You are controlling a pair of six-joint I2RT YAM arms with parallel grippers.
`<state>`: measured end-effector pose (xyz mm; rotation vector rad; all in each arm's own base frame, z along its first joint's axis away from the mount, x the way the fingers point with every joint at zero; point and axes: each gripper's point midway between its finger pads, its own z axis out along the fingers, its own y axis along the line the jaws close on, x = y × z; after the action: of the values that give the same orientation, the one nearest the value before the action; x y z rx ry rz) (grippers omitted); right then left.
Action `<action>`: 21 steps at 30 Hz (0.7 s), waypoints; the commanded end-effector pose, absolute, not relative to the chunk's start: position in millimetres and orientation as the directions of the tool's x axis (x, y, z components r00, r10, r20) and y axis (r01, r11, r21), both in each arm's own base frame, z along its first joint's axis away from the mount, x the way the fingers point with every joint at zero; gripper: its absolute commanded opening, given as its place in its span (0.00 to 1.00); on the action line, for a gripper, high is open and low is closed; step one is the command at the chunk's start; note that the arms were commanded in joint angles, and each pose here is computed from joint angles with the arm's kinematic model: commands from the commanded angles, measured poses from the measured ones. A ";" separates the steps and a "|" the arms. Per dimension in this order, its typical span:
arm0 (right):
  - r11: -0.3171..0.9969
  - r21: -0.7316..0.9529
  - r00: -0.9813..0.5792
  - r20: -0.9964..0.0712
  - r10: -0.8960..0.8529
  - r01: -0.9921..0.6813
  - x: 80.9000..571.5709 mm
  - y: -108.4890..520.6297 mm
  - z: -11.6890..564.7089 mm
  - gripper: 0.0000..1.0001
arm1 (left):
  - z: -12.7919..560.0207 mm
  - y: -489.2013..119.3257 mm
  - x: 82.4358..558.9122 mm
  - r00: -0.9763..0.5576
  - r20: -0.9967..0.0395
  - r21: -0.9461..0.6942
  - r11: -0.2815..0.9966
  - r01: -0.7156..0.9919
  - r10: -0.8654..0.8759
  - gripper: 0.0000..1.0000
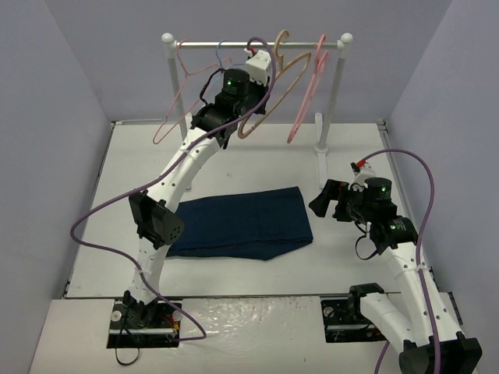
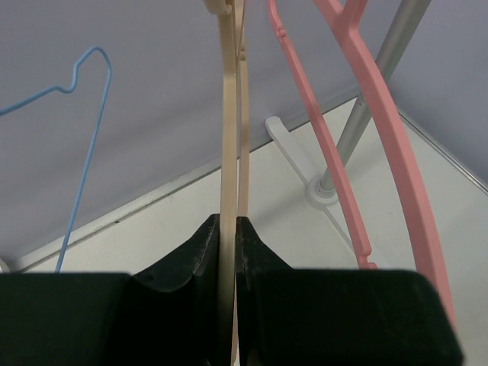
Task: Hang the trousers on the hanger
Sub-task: Pick up the hanger from the clothesline.
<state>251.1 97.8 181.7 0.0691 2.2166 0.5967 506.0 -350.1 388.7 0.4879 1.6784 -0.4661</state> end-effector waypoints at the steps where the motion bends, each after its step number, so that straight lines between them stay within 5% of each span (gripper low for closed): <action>1: 0.881 0.433 -0.633 -0.740 0.227 -0.190 255.1 100.8 188.7 1.00 | 515.6 -319.4 454.6 0.076 -0.991 -0.046 0.824 0.564 -0.107 0.00; 11: 0.893 0.424 -0.638 -0.732 0.240 -0.152 258.3 95.8 184.3 1.00 | 467.3 -286.3 419.1 -0.045 -0.997 -0.082 0.864 0.496 -0.069 0.00; 21: 0.884 0.466 -0.730 -0.614 0.299 -0.029 250.9 108.3 130.9 0.95 | 398.8 -225.8 347.4 -0.176 -0.972 -0.208 0.912 0.354 -0.153 0.00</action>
<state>248.1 98.3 150.9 0.1239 2.3061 0.5886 379.4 -248.9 348.5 0.3394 1.8451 -0.3716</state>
